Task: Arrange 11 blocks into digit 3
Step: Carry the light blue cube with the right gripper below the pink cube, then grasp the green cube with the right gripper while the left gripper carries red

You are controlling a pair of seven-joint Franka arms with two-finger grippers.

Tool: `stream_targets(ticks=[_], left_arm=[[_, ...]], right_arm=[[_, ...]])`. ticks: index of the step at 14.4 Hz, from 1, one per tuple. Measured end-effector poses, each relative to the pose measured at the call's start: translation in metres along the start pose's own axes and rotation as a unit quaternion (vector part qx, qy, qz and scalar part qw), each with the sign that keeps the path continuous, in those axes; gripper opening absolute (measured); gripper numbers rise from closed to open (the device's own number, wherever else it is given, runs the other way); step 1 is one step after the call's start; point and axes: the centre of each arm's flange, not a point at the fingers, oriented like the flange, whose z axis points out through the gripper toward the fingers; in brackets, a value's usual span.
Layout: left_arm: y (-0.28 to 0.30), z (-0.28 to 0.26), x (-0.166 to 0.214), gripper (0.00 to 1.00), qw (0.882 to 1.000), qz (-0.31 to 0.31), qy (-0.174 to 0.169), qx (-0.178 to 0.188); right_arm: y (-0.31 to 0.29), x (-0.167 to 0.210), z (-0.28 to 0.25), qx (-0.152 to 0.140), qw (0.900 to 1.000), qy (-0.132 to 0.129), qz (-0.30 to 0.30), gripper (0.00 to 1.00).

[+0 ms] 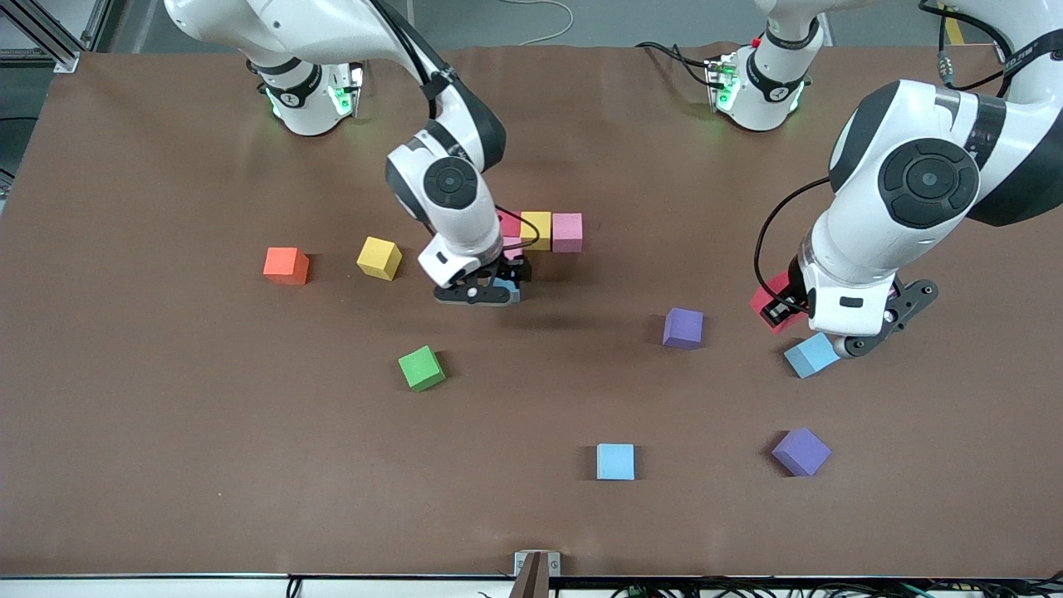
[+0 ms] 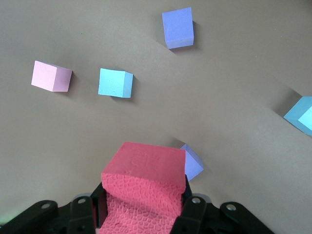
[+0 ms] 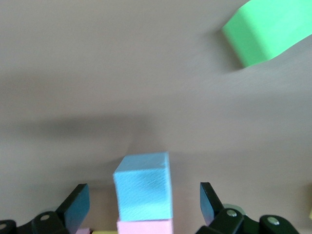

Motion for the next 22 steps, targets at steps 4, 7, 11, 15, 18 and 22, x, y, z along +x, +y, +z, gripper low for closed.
stream_targets(ticks=[4,7,11,15,18,22], left_arm=[[0.001,0.0,-0.002,0.56,1.0,-0.001,-0.011,-0.006],[0.006,0.002,-0.01,0.56,0.999,0.001,-0.03,-0.013],[0.028,0.013,-0.044,0.56,0.999,-0.011,-0.042,-0.006],[0.078,0.04,-0.104,0.56,0.998,-0.042,-0.042,-0.024],[0.099,0.081,-0.14,0.56,0.997,-0.06,-0.047,-0.032],[0.122,0.117,-0.195,0.56,0.992,-0.106,-0.056,-0.046]], right_arm=[[0.087,0.077,-0.009,-0.021,0.996,0.031,0.081,1.0],[0.117,0.098,-0.01,-0.018,0.979,0.036,0.198,1.0],[0.122,0.107,0.018,-0.024,0.928,0.032,0.37,1.0],[0.113,0.128,0.053,-0.012,0.905,0.021,0.425,1.0],[0.116,0.137,0.066,-0.015,0.902,0.021,0.43,1.0],[0.114,0.139,0.08,-0.019,0.902,0.019,0.432,0.89]])
